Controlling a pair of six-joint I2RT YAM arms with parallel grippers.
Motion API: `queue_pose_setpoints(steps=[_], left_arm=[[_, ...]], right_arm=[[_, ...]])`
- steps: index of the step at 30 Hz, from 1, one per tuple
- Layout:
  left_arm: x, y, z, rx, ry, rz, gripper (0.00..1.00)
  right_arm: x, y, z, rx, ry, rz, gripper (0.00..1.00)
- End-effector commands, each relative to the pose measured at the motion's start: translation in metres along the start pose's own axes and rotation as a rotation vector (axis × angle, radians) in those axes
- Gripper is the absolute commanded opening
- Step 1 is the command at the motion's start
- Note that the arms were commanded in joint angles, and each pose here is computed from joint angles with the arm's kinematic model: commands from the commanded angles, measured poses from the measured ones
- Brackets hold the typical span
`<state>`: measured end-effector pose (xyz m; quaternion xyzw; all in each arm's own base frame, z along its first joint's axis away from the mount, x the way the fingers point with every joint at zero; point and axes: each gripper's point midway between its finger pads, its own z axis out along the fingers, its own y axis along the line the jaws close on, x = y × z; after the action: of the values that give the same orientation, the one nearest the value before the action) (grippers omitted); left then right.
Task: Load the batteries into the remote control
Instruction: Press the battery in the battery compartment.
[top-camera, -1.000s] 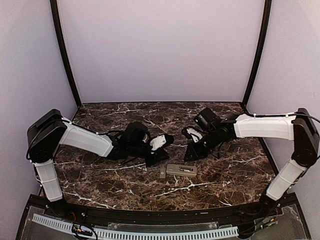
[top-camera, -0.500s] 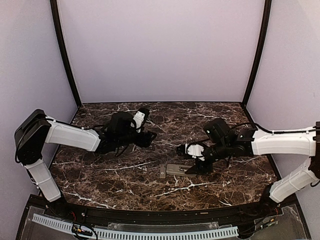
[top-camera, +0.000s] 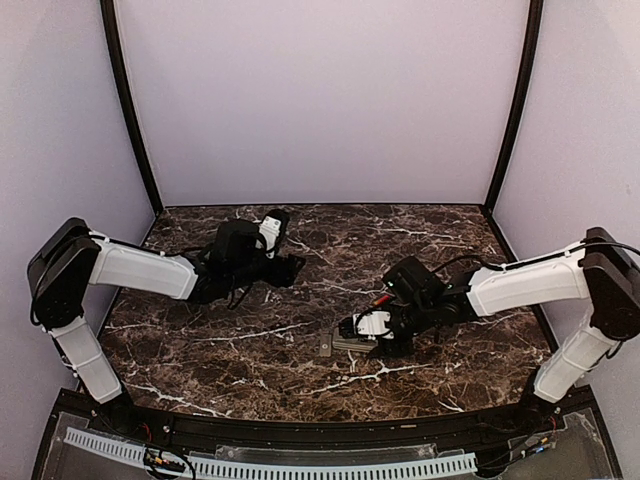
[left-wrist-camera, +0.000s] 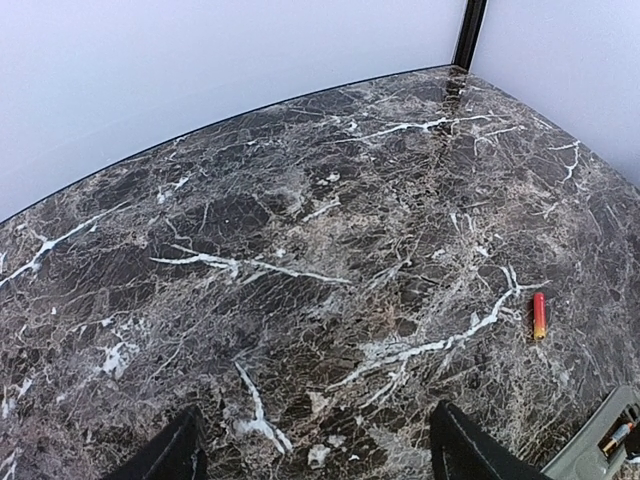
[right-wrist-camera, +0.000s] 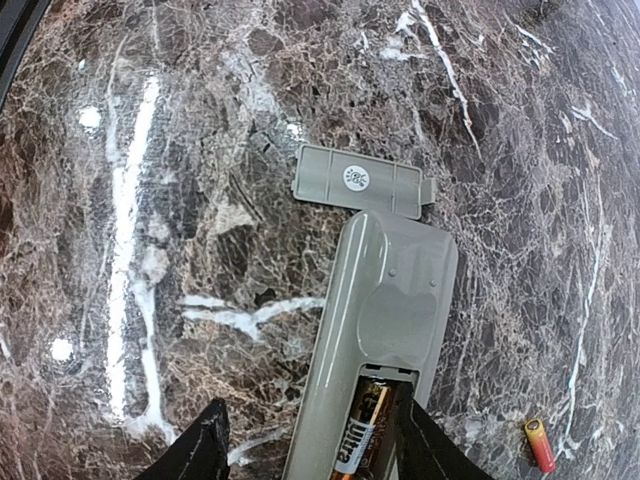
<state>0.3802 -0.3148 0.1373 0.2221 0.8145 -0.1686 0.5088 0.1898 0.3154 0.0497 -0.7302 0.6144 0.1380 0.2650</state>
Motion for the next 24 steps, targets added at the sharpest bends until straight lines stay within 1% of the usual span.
queue_pose_setpoints(steps=[1,5,9,11,16,19,24], left_arm=[[-0.002,0.0,0.0,0.043,-0.023,-0.015,0.76],[0.001,-0.003,0.002,0.062,-0.018,-0.006,0.76],[0.003,-0.01,0.002,0.108,-0.012,-0.001,0.76],[0.004,-0.018,0.002,0.157,-0.009,-0.005,0.76],[0.005,-0.028,0.002,0.213,-0.01,-0.017,0.76],[0.006,-0.03,0.003,0.227,-0.006,-0.02,0.76],[0.007,-0.032,0.003,0.24,0.0,-0.013,0.75]], right_arm=[[-0.014,-0.01,0.004,0.025,-0.028,-0.025,0.54],[0.001,-0.011,0.013,0.036,0.029,0.0,0.49],[-0.003,-0.014,0.012,0.046,0.019,0.013,0.48],[-0.003,-0.017,0.011,0.06,0.024,0.026,0.48],[-0.001,-0.012,0.012,0.043,0.019,0.036,0.48],[0.006,-0.012,0.014,0.051,0.048,0.028,0.46],[0.011,-0.013,0.02,0.051,0.072,0.022,0.45]])
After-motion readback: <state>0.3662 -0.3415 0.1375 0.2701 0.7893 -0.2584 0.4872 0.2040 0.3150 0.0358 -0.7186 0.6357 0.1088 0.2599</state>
